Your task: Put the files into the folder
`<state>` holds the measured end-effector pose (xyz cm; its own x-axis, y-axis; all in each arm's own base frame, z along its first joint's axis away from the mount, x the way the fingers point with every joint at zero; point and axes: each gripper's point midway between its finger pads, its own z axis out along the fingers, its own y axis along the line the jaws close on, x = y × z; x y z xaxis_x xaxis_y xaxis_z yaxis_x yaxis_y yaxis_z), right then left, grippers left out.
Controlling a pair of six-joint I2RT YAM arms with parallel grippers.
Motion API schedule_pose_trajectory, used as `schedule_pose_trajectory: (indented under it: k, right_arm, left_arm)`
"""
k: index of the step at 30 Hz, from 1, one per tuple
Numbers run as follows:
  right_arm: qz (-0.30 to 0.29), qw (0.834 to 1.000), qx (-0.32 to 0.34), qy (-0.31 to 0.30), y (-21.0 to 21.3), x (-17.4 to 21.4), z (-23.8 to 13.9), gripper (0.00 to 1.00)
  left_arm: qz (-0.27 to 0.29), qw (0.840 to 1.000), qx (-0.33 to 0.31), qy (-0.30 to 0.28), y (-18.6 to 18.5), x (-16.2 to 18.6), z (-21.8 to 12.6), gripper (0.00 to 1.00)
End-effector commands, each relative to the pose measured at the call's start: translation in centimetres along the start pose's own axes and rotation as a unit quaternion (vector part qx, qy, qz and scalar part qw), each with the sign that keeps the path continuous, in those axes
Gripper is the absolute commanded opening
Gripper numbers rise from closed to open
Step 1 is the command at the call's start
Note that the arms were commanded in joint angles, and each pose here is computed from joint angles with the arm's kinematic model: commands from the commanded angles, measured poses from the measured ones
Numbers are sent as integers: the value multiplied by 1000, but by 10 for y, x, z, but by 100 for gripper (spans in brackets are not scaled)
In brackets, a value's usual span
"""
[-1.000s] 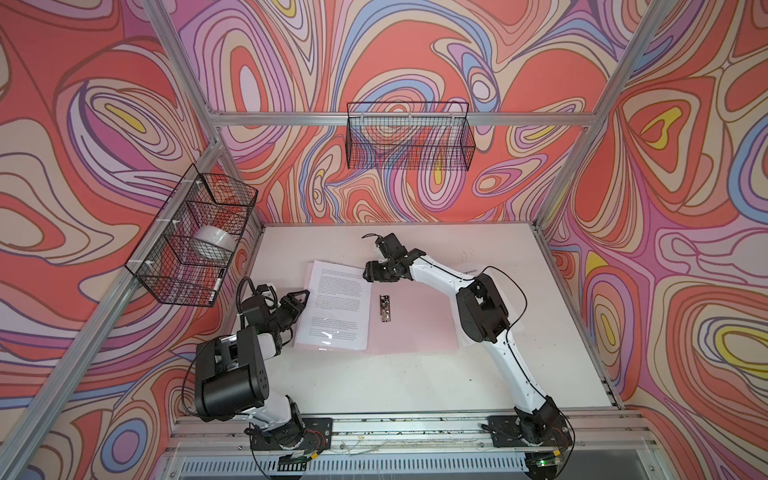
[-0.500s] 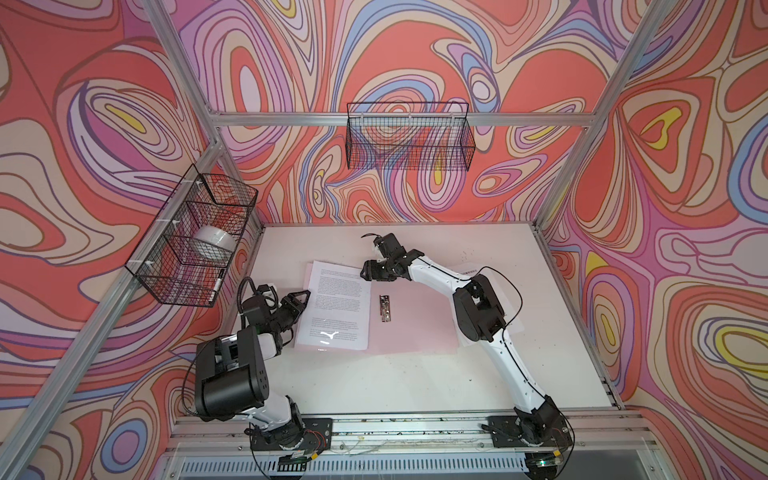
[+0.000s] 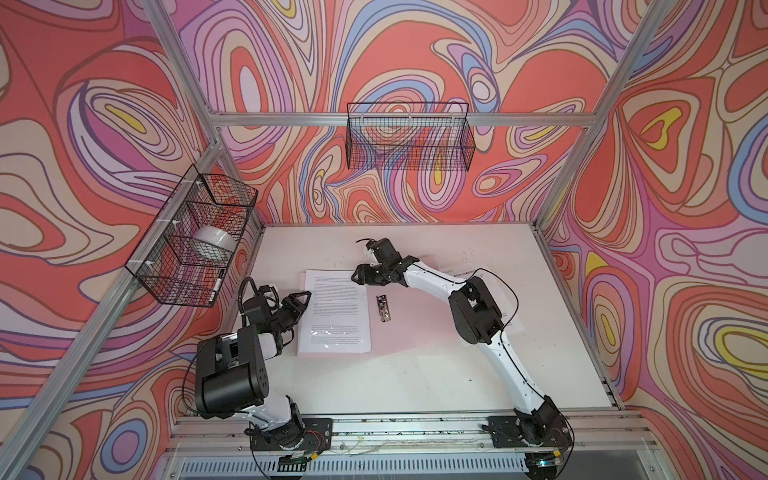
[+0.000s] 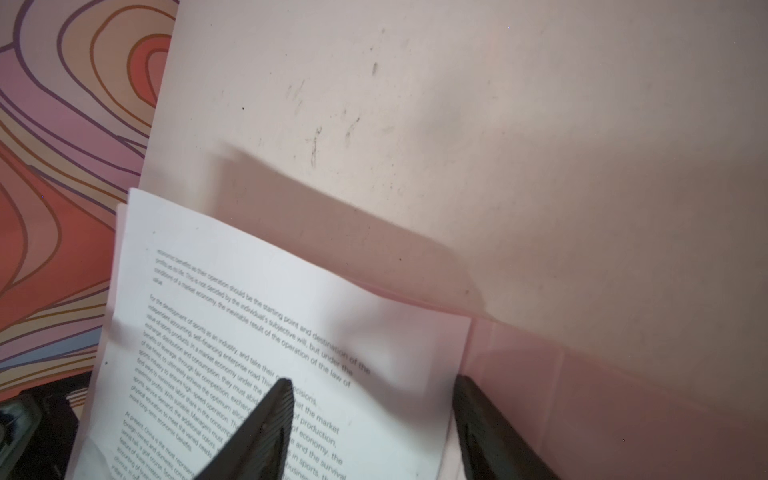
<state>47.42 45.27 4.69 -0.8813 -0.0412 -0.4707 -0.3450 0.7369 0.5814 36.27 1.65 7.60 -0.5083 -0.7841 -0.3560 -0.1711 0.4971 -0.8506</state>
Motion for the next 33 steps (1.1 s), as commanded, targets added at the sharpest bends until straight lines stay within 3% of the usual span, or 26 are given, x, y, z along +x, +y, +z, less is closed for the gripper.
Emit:
schedule_pose_trajectory:
  k: [1,33]
  right_arm:
    - [10,1000,-8,21,7,16,-2,64]
    - [29,995,-93,35,68,24,-17,61]
  left_arm:
    - [17,1000,17,-6,-11,-8,3,50]
    - [41,999,12,-1,-21,-18,17,50]
